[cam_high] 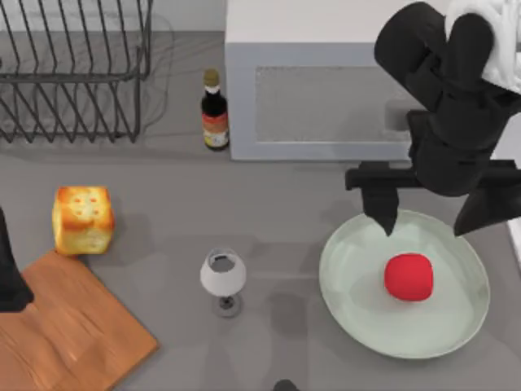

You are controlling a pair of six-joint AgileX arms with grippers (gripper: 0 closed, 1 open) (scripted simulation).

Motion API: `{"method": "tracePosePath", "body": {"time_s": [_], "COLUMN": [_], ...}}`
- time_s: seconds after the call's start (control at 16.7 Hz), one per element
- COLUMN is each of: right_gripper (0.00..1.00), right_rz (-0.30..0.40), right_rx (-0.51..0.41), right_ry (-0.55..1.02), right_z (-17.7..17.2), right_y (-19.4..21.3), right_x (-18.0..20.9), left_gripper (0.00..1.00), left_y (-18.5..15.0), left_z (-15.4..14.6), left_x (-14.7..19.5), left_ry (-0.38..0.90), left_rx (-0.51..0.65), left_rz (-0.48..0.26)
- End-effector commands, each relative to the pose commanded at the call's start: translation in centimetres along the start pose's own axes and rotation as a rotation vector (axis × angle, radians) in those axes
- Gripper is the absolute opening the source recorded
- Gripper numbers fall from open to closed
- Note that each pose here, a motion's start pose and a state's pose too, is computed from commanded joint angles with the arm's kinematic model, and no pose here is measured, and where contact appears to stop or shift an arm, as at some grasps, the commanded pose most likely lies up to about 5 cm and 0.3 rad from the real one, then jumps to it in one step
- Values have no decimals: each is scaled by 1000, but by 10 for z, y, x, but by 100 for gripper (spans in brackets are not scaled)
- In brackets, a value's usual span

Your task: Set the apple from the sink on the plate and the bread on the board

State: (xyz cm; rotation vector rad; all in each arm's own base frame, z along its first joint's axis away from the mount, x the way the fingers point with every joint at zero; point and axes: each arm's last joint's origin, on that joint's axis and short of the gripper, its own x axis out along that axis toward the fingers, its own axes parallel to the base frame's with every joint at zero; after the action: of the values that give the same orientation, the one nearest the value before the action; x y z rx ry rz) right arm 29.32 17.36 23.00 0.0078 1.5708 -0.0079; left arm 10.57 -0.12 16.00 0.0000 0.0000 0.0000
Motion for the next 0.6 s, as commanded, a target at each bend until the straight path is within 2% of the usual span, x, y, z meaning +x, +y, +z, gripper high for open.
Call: {"method": "tracePosePath", "body": {"time_s": [0.6], "right_gripper": [100], "right_rz": [0], "right_rx": [1], "right_ry": [-1], "right_z": [0], "right_y": [-1], "right_x": [0], "left_gripper": [100], "left_y": [0], "left_z": [0], "left_x": [0], "left_ry": [0], "left_rx": [0], "left_rz": [0]}}
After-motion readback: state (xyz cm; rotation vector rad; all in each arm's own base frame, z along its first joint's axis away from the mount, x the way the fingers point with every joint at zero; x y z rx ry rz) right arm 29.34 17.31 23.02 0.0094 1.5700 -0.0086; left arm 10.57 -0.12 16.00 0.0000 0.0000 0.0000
